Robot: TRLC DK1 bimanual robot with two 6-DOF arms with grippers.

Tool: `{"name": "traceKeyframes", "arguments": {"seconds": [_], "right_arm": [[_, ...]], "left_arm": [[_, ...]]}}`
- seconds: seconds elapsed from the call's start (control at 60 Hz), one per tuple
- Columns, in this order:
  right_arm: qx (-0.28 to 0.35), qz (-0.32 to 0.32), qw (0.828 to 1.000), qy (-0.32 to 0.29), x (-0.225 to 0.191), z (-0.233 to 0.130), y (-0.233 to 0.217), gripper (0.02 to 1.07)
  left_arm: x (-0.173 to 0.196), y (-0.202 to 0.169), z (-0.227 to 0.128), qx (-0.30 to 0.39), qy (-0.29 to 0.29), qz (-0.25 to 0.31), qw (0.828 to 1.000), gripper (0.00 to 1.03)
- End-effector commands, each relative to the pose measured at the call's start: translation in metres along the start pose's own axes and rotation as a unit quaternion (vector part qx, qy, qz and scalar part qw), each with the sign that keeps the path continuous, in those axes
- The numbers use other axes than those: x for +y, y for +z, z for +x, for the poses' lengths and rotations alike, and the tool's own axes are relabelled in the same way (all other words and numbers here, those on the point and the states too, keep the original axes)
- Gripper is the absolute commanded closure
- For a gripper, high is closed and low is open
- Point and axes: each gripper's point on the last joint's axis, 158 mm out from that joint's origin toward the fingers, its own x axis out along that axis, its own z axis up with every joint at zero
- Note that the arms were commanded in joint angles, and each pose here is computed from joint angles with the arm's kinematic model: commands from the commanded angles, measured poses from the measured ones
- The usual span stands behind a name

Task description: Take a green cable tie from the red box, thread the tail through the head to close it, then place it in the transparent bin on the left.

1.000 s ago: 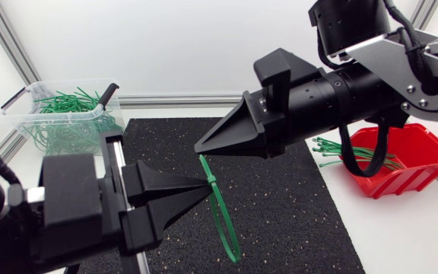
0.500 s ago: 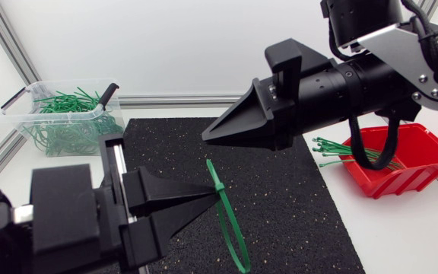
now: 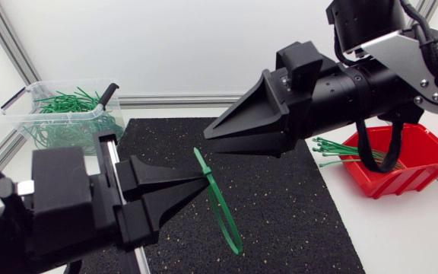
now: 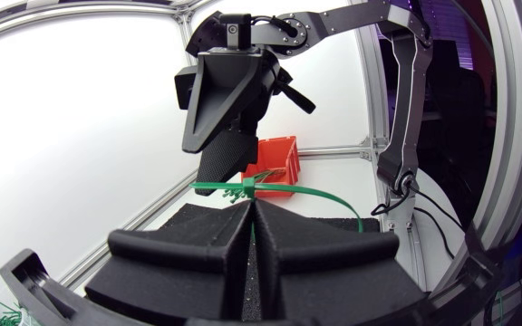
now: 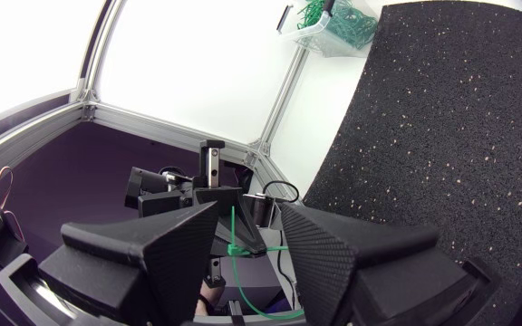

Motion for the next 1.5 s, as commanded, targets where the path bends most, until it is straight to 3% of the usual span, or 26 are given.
{"name": "traceKeyframes", "arguments": {"seconds": [0.0,0.217,0.4,0.5,0.633,0.767,1.033,1.117,1.267,1.35,1.483], "right_arm": [[0.009,-0.006,1.0,0.004,-0.001,0.001,-0.008,0.5],[0.025,-0.005,1.0,0.007,-0.002,0.008,-0.018,0.51],[0.029,-0.008,1.0,0.008,-0.002,0.009,-0.021,0.63],[0.028,-0.013,1.0,0.008,-0.002,0.009,-0.021,0.8],[0.027,-0.017,0.999,0.008,0.0,0.008,-0.023,0.95],[0.032,-0.017,0.999,0.007,0.0,0.009,-0.027,1.01],[0.022,-0.013,1.0,0.0,-0.008,0.006,-0.02,0.99],[0.016,-0.014,1.0,-0.001,-0.008,0.003,-0.018,0.94],[0.017,-0.009,1.0,-0.003,-0.011,0.003,-0.019,0.93],[0.022,-0.005,1.0,-0.004,-0.011,0.005,-0.021,0.85],[0.028,-0.003,1.0,-0.004,-0.013,0.007,-0.024,0.85]], "left_arm": [[-0.001,-0.007,0.001,0.001,-0.002,-0.016,1.0,0.99],[-0.002,-0.01,0.006,0.005,-0.004,-0.019,1.0,0.99],[-0.002,-0.011,0.007,0.007,-0.004,-0.019,1.0,0.99],[-0.002,-0.012,0.009,0.007,-0.004,-0.02,1.0,0.99],[-0.002,-0.013,0.01,0.01,-0.005,-0.021,1.0,0.99],[-0.002,-0.011,0.011,0.009,-0.006,-0.021,1.0,0.99],[-0.001,-0.008,0.012,0.01,-0.006,-0.021,1.0,0.99],[-0.002,-0.009,0.013,0.011,-0.006,-0.021,1.0,0.99],[-0.002,-0.007,0.014,0.01,-0.007,-0.021,1.0,0.99],[-0.003,-0.006,0.014,0.009,-0.009,-0.021,1.0,0.99],[-0.003,-0.006,0.013,0.009,-0.009,-0.021,1.0,0.99]]}}
